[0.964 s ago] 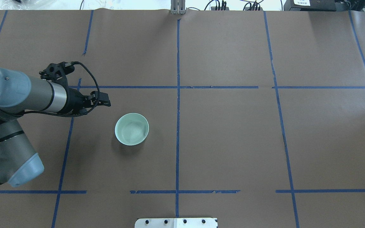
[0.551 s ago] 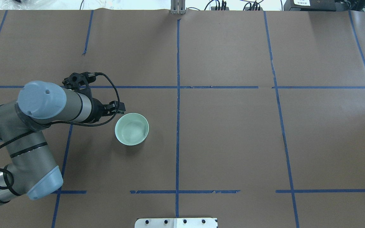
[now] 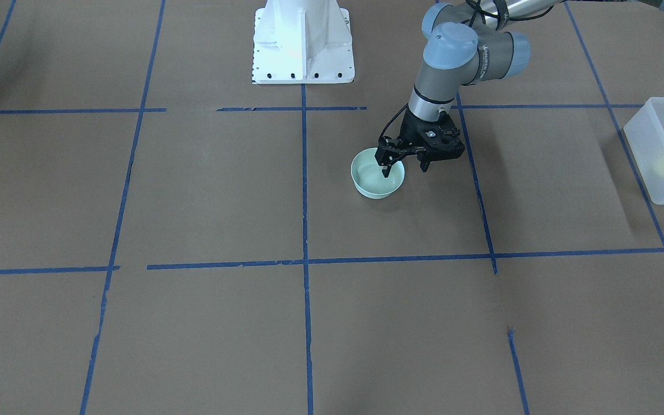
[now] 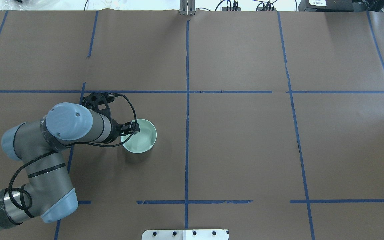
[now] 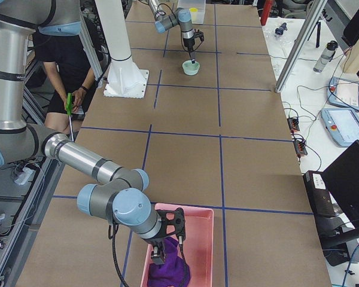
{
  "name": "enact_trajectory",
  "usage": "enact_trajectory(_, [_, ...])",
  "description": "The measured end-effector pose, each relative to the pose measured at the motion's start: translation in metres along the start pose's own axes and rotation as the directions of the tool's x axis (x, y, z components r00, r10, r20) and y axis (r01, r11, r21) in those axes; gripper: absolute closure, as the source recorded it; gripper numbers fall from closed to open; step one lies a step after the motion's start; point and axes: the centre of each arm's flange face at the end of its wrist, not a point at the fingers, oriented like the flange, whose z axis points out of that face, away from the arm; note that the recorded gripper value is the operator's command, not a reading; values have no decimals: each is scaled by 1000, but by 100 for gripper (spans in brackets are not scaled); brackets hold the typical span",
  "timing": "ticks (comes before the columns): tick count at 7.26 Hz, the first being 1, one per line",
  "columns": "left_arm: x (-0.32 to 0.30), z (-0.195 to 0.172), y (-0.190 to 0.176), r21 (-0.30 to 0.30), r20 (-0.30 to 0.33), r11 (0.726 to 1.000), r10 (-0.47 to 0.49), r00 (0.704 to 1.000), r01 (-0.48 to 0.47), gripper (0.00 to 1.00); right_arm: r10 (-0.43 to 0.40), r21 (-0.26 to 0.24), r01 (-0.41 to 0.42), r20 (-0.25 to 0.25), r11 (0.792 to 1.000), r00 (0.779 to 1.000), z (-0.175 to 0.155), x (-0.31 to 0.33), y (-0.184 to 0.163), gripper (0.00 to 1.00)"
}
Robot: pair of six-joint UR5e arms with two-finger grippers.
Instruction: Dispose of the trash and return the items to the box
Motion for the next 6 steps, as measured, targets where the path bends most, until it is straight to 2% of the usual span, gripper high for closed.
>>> enact_trajectory(2, [-1,10,7,-12,16,1000,6,1000,-6,87,58,-15,-57,23,998,998,3,-36,-34,0])
enact_trajectory(3, [0,9,8,-14,12,1000,7,1000,-7,100,78,-19,-77,49,997,996,3,-56,-47,0])
enact_trajectory(6, [2,4,8,-19,4,1000,7,1000,-7,100,105,-44,-101,108,994,989,8,-100,-69,0])
